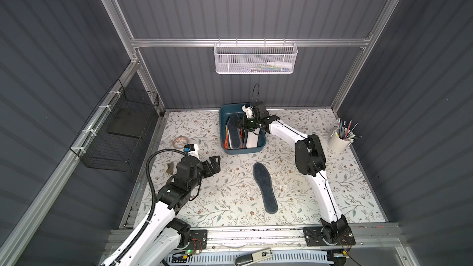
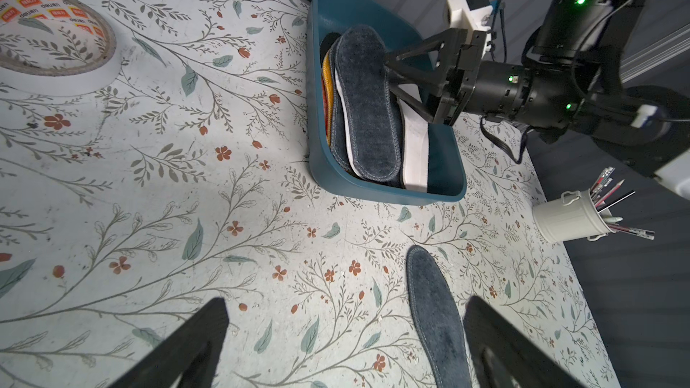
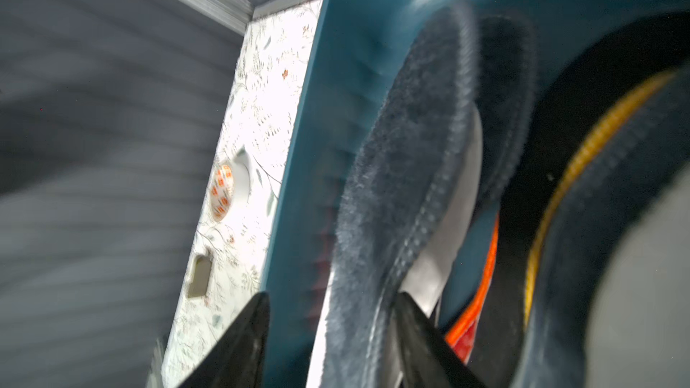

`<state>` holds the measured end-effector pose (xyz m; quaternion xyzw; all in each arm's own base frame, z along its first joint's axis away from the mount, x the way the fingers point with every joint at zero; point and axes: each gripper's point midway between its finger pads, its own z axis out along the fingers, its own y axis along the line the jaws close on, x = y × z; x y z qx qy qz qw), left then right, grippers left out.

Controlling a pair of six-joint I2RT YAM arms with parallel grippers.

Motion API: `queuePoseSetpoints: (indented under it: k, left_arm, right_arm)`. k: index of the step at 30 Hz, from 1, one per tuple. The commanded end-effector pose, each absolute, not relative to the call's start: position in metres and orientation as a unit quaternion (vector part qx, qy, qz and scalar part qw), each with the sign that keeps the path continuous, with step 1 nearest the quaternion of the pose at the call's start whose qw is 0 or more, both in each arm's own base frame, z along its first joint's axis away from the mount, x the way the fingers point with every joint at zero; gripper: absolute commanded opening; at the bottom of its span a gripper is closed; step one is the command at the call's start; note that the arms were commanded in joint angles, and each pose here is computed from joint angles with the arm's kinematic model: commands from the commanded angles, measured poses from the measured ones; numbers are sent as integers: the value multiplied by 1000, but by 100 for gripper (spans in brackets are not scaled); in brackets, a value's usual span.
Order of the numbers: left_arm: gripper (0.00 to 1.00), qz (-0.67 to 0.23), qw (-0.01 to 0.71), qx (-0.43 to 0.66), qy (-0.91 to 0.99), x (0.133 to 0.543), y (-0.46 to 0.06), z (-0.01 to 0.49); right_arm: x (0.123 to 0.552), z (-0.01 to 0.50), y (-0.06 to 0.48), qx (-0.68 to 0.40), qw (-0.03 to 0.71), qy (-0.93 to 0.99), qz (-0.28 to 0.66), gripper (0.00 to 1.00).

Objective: Put the insoles into the storage box
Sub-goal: Place the insole in the storage box, then pick up the insole from the center of the board.

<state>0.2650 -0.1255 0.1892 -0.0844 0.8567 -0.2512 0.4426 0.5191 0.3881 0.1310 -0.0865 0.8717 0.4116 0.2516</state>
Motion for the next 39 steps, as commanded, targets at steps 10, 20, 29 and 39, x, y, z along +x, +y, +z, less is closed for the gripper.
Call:
queuePoseSetpoints:
  k: [10,20,29,39]
  left_arm:
    - [100,-270,461,-62,843,275,-136,204]
    - [100,-281,473,-42,834,284,-146,212]
    - [100,-287,465,-52,836,289,-149,202]
    - [100,-285,460,-54,839,288,-148,200]
  right_arm:
    - [458,248,328,-110,388,832,381,94]
    - [367,176,242,-23,342,893,292,98]
    - [299,100,196,31,255,946,199,84]
    - [270,57,222,2,180,967,182,60]
